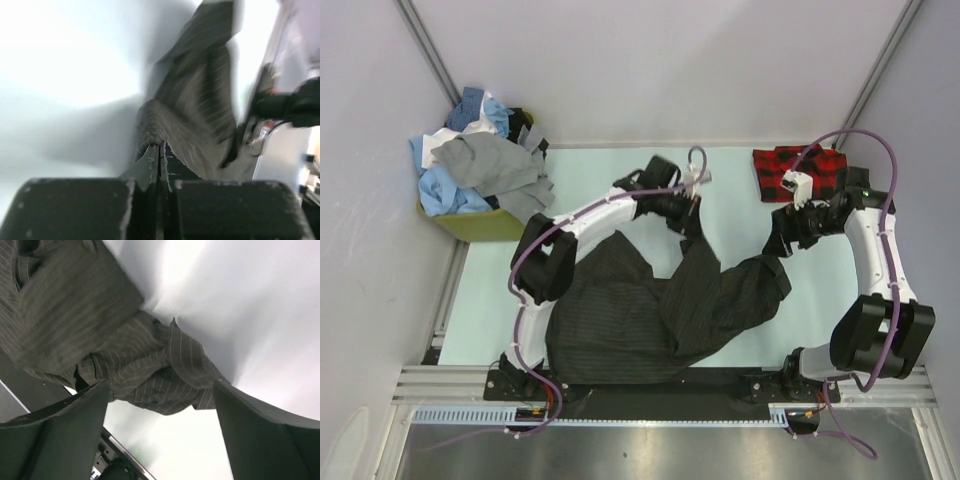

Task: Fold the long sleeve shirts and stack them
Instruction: Flatten the shirt out

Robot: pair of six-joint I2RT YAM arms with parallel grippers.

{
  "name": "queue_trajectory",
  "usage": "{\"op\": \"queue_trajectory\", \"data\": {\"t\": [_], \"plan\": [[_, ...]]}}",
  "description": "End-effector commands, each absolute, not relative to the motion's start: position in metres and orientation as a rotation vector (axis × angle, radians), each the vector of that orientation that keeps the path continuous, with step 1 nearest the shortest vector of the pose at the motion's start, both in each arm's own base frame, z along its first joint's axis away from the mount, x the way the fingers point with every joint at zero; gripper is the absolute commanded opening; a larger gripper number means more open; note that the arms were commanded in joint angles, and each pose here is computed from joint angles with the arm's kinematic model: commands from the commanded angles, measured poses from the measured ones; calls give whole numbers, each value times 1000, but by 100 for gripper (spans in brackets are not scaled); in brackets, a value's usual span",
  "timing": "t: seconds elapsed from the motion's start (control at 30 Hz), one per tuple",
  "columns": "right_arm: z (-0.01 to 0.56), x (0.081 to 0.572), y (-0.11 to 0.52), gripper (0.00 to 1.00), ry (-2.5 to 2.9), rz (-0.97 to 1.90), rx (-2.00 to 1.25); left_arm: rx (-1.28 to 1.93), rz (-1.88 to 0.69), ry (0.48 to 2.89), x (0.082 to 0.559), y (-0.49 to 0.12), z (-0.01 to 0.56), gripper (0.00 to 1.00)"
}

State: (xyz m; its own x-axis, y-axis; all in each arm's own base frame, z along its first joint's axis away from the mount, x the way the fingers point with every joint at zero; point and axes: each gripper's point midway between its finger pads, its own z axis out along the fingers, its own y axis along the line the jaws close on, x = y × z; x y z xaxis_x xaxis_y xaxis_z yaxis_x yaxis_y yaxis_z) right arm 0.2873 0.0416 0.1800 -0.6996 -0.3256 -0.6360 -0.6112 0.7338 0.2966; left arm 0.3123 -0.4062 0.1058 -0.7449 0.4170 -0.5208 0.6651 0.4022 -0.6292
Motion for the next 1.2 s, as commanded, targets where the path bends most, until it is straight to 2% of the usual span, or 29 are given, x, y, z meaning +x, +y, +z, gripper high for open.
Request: {"op": "queue_trajectory", "data": {"t": [0.0, 0.07, 0.13, 0.3, 0.4, 0.57, 0.77, 0.97, 1.17], "plan": [[190, 284, 44, 98, 2282, 658, -729, 1034, -1328, 1809, 367, -416, 276, 0], [197, 291, 51, 100, 2203, 677, -743, 1065, -1227, 1609, 381, -400, 340, 0], [202, 301, 59, 100, 2121, 687, -764, 1061, -1112, 1503, 387, -386, 375, 0], [207, 337, 77, 100, 1947, 620, -862, 1082, -914, 1331, 407, -363, 398, 0], [198, 351, 86, 100, 1947, 677, -884, 946, -745, 1309, 441, -347, 426, 0], [202, 374, 91, 100, 1929, 772, -872, 904, -585, 1149, 455, -337, 480, 0], [205, 395, 104, 97, 1810, 830, -906, 906, -464, 1045, 465, -325, 498, 1], [197, 410, 135, 94, 1692, 818, -996, 922, -488, 1041, 471, -328, 491, 0], [193, 453, 146, 88, 1705, 900, -899, 903, -503, 1001, 473, -320, 502, 0]]}}
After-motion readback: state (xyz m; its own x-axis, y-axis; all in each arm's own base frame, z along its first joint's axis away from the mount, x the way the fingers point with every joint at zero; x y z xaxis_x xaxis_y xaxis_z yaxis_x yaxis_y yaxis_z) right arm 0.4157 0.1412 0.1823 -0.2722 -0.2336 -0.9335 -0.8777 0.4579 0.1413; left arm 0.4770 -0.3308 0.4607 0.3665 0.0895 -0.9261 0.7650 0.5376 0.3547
